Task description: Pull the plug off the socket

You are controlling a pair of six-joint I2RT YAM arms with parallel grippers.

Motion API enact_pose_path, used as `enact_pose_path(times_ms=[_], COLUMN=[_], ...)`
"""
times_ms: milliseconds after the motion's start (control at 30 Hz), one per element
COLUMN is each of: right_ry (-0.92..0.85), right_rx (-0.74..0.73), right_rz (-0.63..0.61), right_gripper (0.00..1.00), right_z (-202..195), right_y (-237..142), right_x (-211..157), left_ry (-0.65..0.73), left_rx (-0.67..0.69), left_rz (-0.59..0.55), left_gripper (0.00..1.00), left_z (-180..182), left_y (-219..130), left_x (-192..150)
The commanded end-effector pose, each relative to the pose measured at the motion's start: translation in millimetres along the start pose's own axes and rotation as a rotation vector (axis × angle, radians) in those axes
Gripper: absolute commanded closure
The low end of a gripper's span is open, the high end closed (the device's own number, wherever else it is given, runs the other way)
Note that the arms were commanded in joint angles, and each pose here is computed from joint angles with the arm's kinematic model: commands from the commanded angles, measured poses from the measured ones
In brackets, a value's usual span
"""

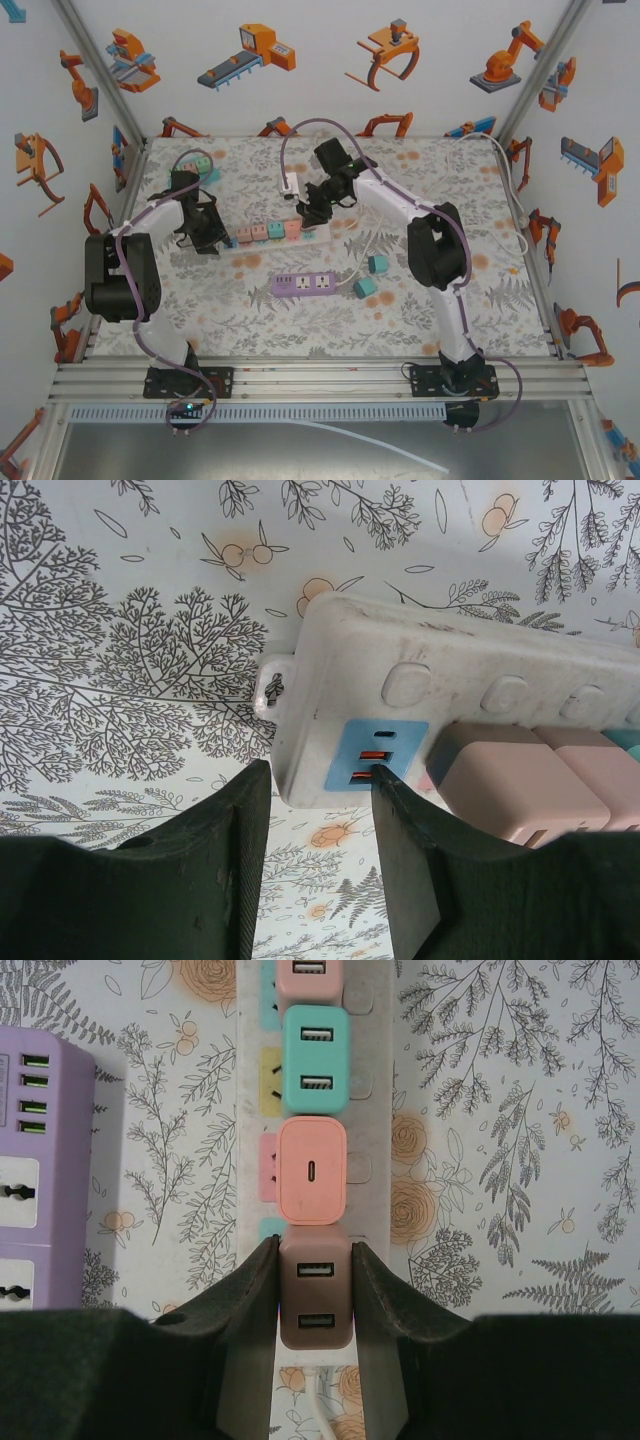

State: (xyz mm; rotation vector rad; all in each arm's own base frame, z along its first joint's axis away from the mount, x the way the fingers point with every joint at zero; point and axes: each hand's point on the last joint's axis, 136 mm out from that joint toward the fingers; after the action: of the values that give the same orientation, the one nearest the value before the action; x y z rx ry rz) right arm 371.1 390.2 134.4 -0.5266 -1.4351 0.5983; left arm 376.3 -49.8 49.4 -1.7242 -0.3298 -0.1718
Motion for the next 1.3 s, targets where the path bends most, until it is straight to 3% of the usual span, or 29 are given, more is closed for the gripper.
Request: enact_pose_path(times_ms=[0,133,267,467,633,767,900,1100,1267], right_ry=[-0.038,0.035,0.232,0.648,1.041,1.233,1.441,1.523,1.581], right_rx=[-0.031,-0.055,-0.119,-0.290,-0.374,-0.427,-0.479,-0.542,-0.531], right_rz=[-0.090,-0.128,-0.238,-0.329,-0.458,-0.572,-0.633,-0.592,-0.567], right_gripper=[0.78,0.78,0.78,0.78,0.79,0.79,0.79,0.79,0.77], right_z=[8,9,-5,-39,-59,-59,-52,-33,-28], right_y=[-38,-63,-106,-173,-225,-250,-262,-246,-215], right_x=[45,56,78,72,43,2,-56,-115,-151], left_ry=[0.002,-0.001,-0.017,-0.015,0.047,0.229,0.536,0.930,1.138], left_rx=[0.064,0.033,0.010,-0.032,-0.202,-0.428,-0.614,-0.805,-0.846], left_rz=[0.168,0.083,0.009,-0.148,-0.359,-0.517,-0.623,-0.630,-0.607], left_gripper=[0.54,0.50,0.47,0.45,0.44,0.38,0.28,0.01,0.03], left_z=[13,6,2,-10,-51,-110,-176,-236,-255], left_y=[10,-13,-40,-98,-160,-205,-240,-261,-253], left_x=[-46,-19,4,35,61,63,35,-22,-51])
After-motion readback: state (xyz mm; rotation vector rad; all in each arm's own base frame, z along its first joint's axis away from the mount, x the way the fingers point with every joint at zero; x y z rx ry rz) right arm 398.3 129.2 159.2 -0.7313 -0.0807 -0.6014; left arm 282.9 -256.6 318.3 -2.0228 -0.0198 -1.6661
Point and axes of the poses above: each hand's point on the last joint's axis, 136 mm out from that joint toward the fingers, its own y axis out along the fingers, its own z axis along the line the jaws close on, x = y × z, and after that the axes turned 14 degrees about y, right-handed
